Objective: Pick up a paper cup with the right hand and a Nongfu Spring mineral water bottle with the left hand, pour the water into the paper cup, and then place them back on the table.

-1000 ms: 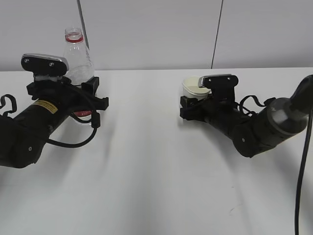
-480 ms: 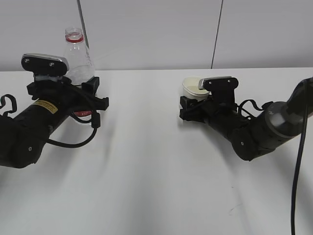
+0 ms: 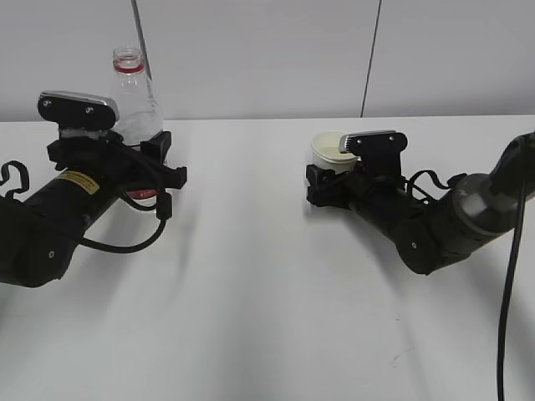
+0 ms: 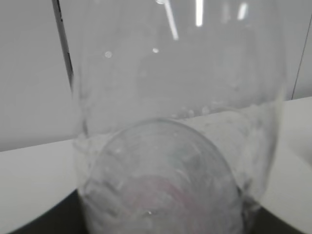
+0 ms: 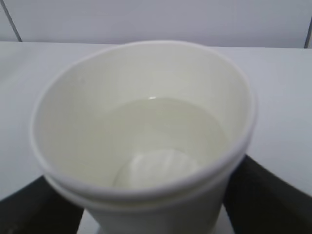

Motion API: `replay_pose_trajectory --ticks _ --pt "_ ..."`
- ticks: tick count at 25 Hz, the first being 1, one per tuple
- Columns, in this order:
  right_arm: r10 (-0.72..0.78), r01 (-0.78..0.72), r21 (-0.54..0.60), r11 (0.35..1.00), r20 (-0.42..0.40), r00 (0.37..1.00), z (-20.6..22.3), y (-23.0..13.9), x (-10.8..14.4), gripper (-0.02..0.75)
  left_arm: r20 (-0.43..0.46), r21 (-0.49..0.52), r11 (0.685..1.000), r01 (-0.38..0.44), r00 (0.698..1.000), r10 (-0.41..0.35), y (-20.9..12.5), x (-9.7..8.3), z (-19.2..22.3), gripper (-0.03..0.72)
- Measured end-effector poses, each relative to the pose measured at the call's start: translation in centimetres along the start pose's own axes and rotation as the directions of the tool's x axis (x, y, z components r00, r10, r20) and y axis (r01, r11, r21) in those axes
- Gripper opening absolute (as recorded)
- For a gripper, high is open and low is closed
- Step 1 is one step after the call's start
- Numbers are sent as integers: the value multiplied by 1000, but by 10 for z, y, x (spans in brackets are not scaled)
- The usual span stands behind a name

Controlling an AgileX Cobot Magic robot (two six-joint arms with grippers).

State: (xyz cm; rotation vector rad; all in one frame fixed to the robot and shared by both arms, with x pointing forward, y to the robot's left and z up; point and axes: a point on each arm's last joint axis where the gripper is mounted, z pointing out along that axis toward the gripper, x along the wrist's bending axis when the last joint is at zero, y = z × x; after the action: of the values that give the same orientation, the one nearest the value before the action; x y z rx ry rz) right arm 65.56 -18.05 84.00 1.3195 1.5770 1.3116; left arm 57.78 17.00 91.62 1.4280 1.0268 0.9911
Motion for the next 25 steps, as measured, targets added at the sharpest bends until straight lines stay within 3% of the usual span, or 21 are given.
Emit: replay_pose_trajectory --ticks 5,25 --pt "0 0 -9 1000 -1 1000 0 1 0 619 10 -1 1000 -6 1000 6 0 -1 0 346" --pt "-2 2 16 1000 2 1000 -12 -4 0 610 10 -2 1000 -5 1000 5 0 -1 0 346"
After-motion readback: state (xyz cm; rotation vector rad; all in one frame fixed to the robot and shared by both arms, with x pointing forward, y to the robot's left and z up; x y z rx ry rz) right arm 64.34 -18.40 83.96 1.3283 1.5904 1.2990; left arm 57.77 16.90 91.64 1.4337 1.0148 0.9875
